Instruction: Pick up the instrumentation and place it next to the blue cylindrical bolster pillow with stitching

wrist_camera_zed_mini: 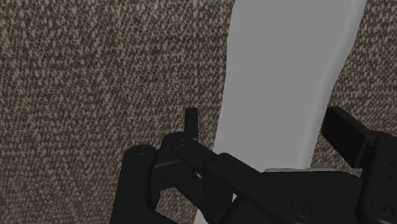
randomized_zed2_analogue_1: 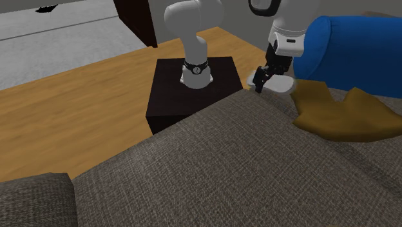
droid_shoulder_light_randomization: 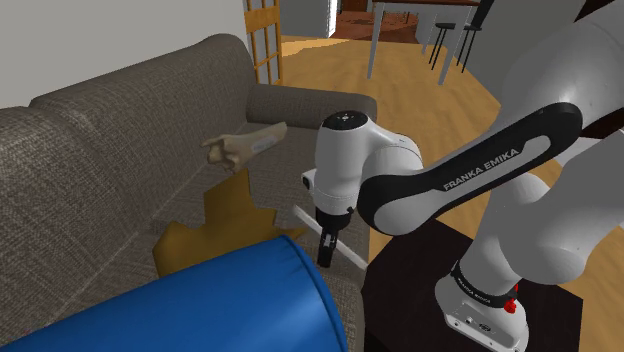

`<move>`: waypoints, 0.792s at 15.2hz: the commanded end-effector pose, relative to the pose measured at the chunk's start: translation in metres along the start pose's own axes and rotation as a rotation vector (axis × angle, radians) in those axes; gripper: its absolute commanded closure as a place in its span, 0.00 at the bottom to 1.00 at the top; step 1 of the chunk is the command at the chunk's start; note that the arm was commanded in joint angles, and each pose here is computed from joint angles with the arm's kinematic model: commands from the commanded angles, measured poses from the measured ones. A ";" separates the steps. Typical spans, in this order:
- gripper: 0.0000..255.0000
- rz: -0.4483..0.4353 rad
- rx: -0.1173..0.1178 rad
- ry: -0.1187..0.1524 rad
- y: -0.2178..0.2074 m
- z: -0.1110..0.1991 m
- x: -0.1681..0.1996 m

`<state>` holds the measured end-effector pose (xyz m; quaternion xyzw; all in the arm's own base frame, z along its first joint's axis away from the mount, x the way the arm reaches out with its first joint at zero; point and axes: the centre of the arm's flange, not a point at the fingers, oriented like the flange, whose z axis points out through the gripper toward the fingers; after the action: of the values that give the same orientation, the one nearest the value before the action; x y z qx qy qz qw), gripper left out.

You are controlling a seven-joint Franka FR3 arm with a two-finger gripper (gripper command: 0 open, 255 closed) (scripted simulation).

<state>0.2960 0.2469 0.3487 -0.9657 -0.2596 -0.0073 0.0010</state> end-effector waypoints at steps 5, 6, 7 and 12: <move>0.00 0.000 0.000 -0.001 0.000 -0.050 0.000; 0.00 0.000 0.000 -0.001 0.000 -0.050 0.000; 0.00 0.000 0.000 -0.001 0.000 -0.050 0.000; 0.00 0.000 0.000 -0.001 0.000 -0.050 0.000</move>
<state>0.2950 0.2466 0.3983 -0.9657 -0.2597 -0.0070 0.0010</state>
